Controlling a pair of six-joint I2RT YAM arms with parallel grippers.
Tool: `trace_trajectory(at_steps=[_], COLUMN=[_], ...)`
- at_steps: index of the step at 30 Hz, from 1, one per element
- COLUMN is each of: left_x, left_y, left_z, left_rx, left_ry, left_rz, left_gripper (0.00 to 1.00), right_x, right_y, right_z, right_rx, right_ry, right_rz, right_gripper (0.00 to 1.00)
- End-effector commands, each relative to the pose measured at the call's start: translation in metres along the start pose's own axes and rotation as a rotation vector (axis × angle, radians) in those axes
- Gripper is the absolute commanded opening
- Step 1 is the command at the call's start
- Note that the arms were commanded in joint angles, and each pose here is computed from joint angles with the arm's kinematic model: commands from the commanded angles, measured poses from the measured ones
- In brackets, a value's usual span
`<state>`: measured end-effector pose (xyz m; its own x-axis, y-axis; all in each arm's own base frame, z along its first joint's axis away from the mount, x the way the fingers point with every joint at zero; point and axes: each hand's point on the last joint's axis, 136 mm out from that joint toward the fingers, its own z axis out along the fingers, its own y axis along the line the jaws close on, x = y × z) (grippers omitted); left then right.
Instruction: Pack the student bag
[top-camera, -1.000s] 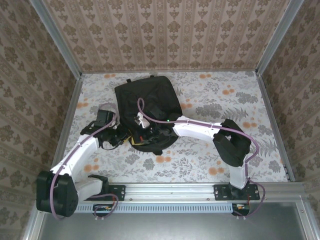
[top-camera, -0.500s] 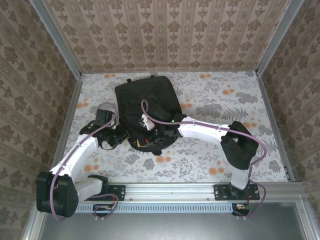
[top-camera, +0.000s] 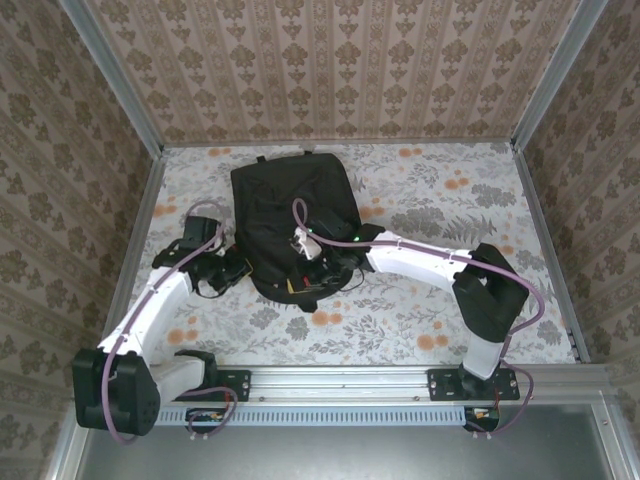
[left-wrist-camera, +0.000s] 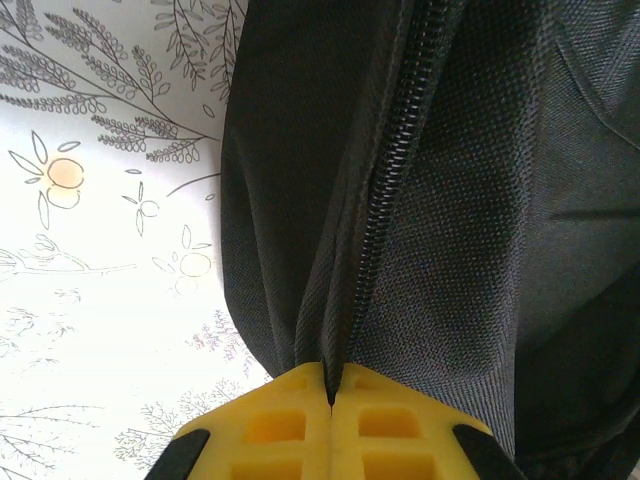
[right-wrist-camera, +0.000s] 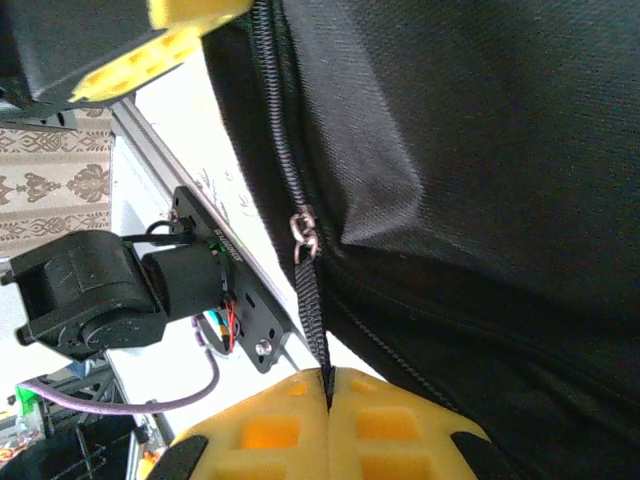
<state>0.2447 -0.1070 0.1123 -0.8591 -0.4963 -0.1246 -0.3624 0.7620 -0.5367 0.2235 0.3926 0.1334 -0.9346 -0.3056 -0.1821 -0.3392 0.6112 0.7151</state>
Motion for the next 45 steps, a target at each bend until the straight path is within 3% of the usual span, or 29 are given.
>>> trace_trajectory(at_steps=[1, 12, 20, 33, 38, 45], left_x=[-0.013, -0.028, -0.059, -0.028, -0.026, -0.039], left_y=[-0.001, -0.005, -0.04, -0.111, -0.106, -0.059], left_z=[-0.015, -0.009, 0.015, 0.041, 0.03, 0.009], left_rx=[-0.02, -0.055, -0.109, -0.077, -0.098, -0.161], left_ry=[-0.051, -0.035, -0.021, 0.057, 0.051, 0.026], left_rz=[0.039, 0.081, 0.161, 0.422, 0.451, 0.365], left_gripper=[0.0, 0.0, 0.0, 0.0, 0.0, 0.0], right_x=[0.003, -0.001, -0.002, 0.008, 0.0, -0.016], right_y=[-0.005, 0.003, 0.026, 0.007, 0.019, 0.05], right_z=[-0.015, -0.018, -0.012, -0.002, 0.0, 0.021], right_rx=[0.023, -0.036, -0.078, -0.058, -0.104, -0.154], right_ry=[-0.002, 0.024, 0.027, 0.023, 0.002, 0.021], right_rz=[-0.008, -0.018, -0.048, -0.014, -0.009, -0.029], right_gripper=[0.0, 0.0, 0.0, 0.0, 0.0, 0.0])
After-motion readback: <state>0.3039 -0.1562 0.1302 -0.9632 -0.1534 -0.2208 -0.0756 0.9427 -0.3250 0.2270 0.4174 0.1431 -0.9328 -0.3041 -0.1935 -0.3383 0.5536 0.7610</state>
